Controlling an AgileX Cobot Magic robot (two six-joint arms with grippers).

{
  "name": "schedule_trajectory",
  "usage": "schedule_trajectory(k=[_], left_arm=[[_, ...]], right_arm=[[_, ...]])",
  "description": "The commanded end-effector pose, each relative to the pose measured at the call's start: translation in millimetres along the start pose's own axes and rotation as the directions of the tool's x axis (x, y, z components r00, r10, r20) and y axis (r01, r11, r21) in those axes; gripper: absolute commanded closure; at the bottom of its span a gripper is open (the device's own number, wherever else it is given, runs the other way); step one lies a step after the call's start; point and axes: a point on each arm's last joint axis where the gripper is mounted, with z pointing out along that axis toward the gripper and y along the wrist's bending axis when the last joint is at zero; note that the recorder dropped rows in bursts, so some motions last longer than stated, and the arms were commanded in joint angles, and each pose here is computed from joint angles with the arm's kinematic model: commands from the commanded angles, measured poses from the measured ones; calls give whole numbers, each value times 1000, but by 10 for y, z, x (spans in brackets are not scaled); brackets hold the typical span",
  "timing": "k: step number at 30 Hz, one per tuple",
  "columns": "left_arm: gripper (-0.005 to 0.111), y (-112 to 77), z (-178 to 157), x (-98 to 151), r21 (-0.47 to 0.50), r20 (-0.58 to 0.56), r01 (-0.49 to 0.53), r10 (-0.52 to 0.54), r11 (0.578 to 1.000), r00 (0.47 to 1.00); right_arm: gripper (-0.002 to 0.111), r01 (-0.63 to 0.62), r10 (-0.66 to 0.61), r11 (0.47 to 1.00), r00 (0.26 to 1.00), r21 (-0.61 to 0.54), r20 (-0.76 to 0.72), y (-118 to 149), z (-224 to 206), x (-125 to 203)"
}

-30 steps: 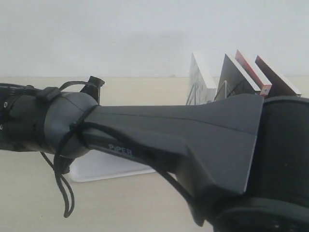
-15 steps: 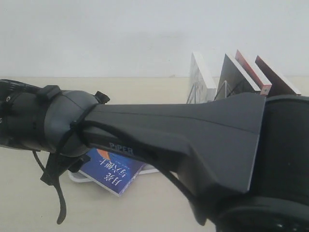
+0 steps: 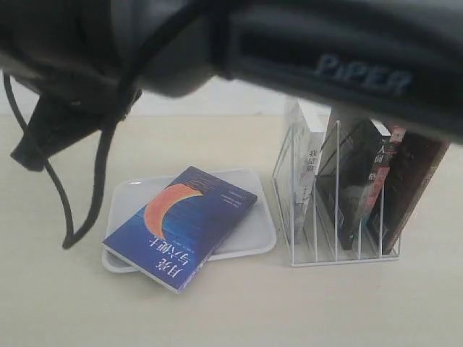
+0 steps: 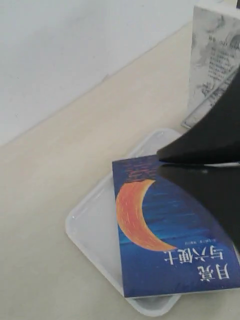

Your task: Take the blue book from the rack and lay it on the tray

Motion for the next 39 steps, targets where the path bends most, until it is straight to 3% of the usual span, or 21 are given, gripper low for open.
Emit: schedule_trajectory(k=[1, 12, 16, 20, 28, 31, 34, 39], left_arm=[[102, 2, -6, -26, -1, 22, 6, -6, 1000, 1000], [102, 2, -6, -26, -1, 22, 6, -6, 1000, 1000], [102, 2, -6, -26, -1, 22, 6, -6, 1000, 1000], [102, 2, -6, -26, -1, 22, 6, -6, 1000, 1000], [102, 2, -6, -26, -1, 22, 6, -6, 1000, 1000], [102, 2, -6, -26, -1, 22, 6, -6, 1000, 1000], [102, 2, -6, -26, -1, 22, 6, -6, 1000, 1000], [102, 2, -6, -26, -1, 22, 6, -6, 1000, 1000]], right_arm=[[109, -25, 22, 999, 996, 33, 83, -340, -379, -35], [109, -183, 139, 976, 942, 120, 306, -1334, -1420, 162], [109, -271, 205, 948, 921, 165, 330, -1813, -1667, 458], [109, -367, 287, 897, 907, 245, 308, -2216, -1832, 991], [109, -537, 394, 774, 823, 335, 409, -2476, -2064, 2033], [109, -585, 441, 682, 808, 440, 391, -2489, -2015, 2373], [109, -654, 513, 591, 756, 472, 407, -2463, -1978, 2618], [109, -655, 556, 575, 753, 490, 353, -2306, -1816, 2890]])
